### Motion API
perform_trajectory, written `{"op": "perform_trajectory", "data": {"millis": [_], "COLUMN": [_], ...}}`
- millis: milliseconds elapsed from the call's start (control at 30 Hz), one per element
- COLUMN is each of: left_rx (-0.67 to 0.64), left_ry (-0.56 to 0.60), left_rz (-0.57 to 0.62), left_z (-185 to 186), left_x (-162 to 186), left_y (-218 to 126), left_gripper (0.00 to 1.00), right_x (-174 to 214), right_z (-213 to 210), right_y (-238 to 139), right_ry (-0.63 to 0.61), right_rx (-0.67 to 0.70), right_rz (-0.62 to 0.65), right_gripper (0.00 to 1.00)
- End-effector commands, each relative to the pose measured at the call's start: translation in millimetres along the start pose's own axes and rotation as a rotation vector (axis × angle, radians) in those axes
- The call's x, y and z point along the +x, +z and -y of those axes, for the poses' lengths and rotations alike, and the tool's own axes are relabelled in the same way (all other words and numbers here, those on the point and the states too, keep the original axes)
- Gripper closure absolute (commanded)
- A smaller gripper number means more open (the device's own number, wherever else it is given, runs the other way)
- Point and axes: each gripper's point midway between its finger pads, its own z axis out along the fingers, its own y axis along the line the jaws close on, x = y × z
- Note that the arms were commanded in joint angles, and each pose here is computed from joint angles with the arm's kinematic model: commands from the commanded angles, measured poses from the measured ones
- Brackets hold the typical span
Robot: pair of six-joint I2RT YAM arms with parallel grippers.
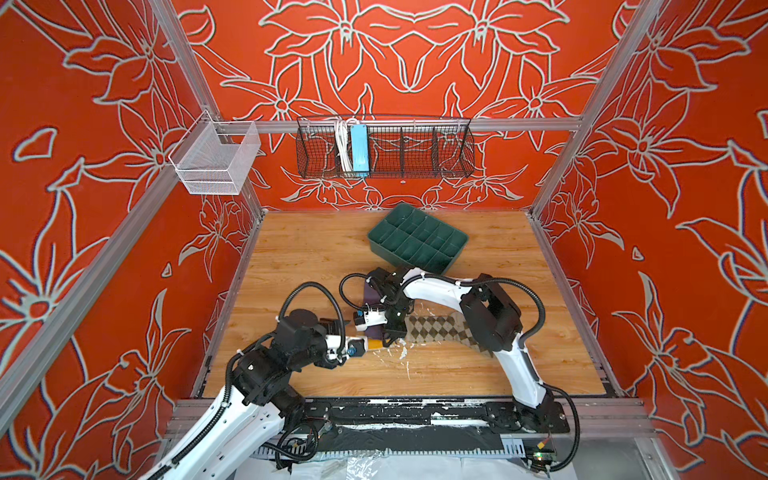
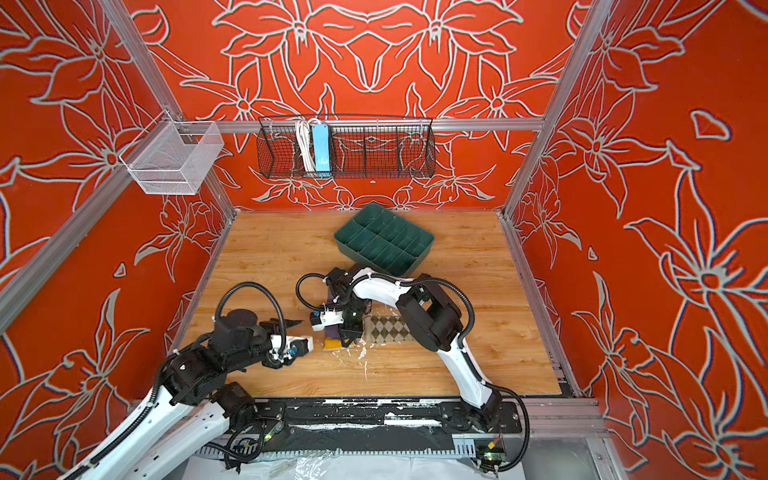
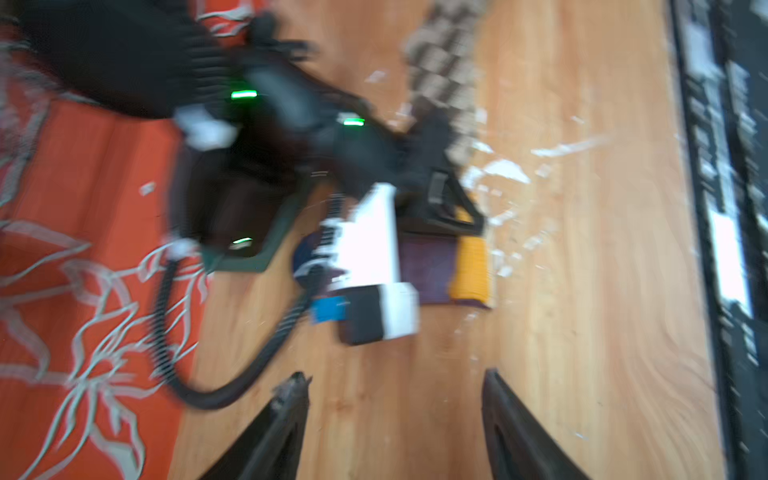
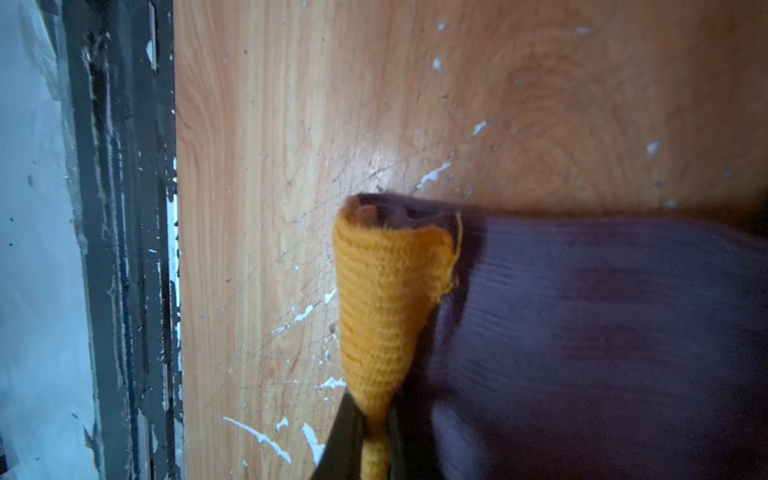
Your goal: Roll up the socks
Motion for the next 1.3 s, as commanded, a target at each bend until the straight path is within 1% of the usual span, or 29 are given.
{"op": "perform_trajectory", "data": {"millis": [0,167,267,333,467,700,733,833,933,1067,1167,1200,1267], "left_rx": [0.044,0.067,0.073,0.089,0.069,0.057,0.053,0.058,0.076,0.101,0.107,0.113,0.139], "left_ry": [0.110,0.089,0.031,0.001,-0.020,-0.053,-0.084,-0.103,-0.119,-0.129,-0.128,-0.128,-0.127], "left_rz": [-0.084,-0.097,-0.100,-0.123,-0.170,-0.237,-0.245,-0.263,-0.281,-0.309,-0.312,-0.313,-0.323], "left_z": [23,44,46,47,42,44,44,45,49,52,53,54,59], "left_x": [14,13,9,9,14,27,28,30,32,34,35,35,38], "left_y": [18,55,73,83,97,118,120,126,132,134,132,131,128], "left_gripper": [0.34,0.34,0.35,0.37,0.39,0.43,0.44,0.47,0.58,0.79,0.96,1.00,1.00], "right_x": [23,20,19,19,19,19,20,20,19,18,14,12,9], "right_z": [11,21,23,24,26,23,23,21,18,17,18,18,21], "right_y": [26,29,30,30,28,28,27,28,26,22,13,9,-3], "right_ry": [0.056,0.061,0.063,0.060,0.063,0.067,0.068,0.072,0.074,0.076,0.077,0.075,0.078], "right_rx": [-0.035,-0.034,-0.036,-0.039,-0.041,-0.055,-0.056,-0.066,-0.072,-0.063,-0.041,-0.028,0.017], "right_rz": [-0.082,-0.054,-0.046,-0.040,-0.022,0.001,0.003,0.007,0.017,0.035,0.081,0.101,0.156], "right_gripper": [0.95,0.93,0.92,0.92,0.92,0.92,0.92,0.92,0.92,0.92,0.92,0.91,0.87]}}
